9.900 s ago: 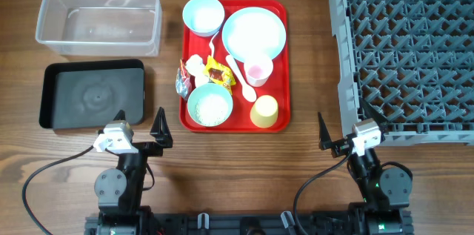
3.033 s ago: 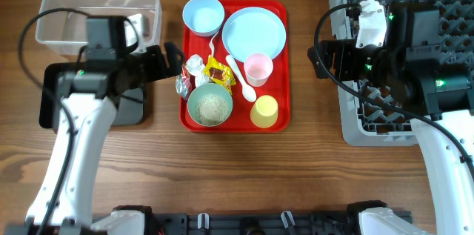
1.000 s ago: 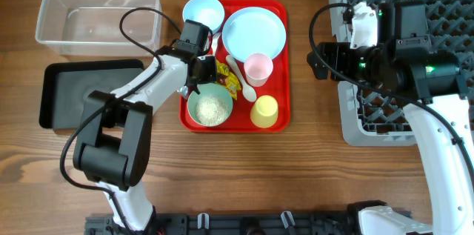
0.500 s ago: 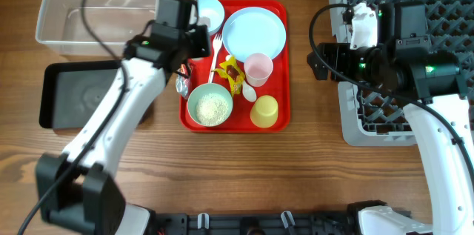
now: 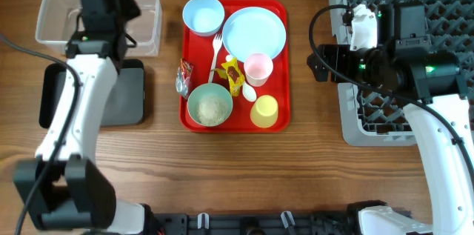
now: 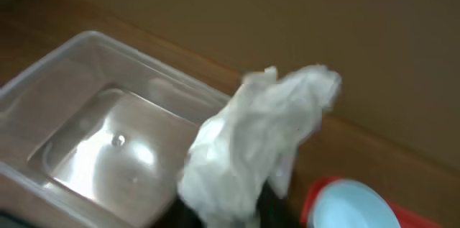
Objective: Sort waste into correct bins and load items into the dishwasher rack
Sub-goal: 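Carry the tissue to the clear bin and release it, then move the left gripper to the red snack wrapper and grasp it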
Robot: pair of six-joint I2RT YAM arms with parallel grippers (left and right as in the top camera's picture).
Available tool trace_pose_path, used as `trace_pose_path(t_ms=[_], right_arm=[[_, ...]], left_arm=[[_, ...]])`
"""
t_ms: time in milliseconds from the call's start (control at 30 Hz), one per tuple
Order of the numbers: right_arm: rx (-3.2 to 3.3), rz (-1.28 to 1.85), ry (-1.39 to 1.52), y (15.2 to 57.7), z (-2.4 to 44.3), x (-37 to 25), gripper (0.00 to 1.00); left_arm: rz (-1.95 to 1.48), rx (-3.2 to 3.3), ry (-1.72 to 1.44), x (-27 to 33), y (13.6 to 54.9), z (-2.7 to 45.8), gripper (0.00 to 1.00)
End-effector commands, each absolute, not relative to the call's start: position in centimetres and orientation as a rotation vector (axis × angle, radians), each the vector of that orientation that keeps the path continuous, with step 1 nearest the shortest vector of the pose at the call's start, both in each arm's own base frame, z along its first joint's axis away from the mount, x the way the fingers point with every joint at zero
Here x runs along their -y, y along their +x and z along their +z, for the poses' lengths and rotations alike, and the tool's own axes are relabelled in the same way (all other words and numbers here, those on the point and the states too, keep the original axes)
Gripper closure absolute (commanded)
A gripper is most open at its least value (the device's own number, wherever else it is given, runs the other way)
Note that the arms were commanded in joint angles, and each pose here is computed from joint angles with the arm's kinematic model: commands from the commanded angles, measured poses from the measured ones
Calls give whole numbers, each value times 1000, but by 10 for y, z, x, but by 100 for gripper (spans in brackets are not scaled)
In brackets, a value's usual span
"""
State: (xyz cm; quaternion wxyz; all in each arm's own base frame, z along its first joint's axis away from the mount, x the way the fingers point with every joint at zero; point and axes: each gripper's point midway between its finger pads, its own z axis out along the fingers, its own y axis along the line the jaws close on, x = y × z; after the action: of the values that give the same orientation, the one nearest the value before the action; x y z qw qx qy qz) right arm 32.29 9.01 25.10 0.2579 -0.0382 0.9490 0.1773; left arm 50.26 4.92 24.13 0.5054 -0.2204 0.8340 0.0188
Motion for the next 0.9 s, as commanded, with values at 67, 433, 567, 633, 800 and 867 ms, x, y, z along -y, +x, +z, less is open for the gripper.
trace_pose_path(t_ms=[67, 433, 567, 633, 800, 867], right_arm=[[-2573, 457, -100, 323, 255, -89, 10], [-2584, 428, -91, 322, 253, -85, 10], [-2577, 428, -91, 324, 253, -85, 9], [-2572, 428, -92, 325, 254, -85, 10], [-2550, 429, -96, 329, 257, -86, 9], [-2544, 429, -96, 330, 258, -86, 9]], left_arm=[[113, -2028, -587, -74, 530, 192, 40], [70, -2148, -523, -57, 512, 184, 0], [-166, -2286, -399, -6, 474, 201, 1], [-226, -2395, -366, 14, 448, 192, 1], [-210, -2730, -290, 53, 387, 137, 7], [-199, -2819, -244, 67, 371, 119, 10]])
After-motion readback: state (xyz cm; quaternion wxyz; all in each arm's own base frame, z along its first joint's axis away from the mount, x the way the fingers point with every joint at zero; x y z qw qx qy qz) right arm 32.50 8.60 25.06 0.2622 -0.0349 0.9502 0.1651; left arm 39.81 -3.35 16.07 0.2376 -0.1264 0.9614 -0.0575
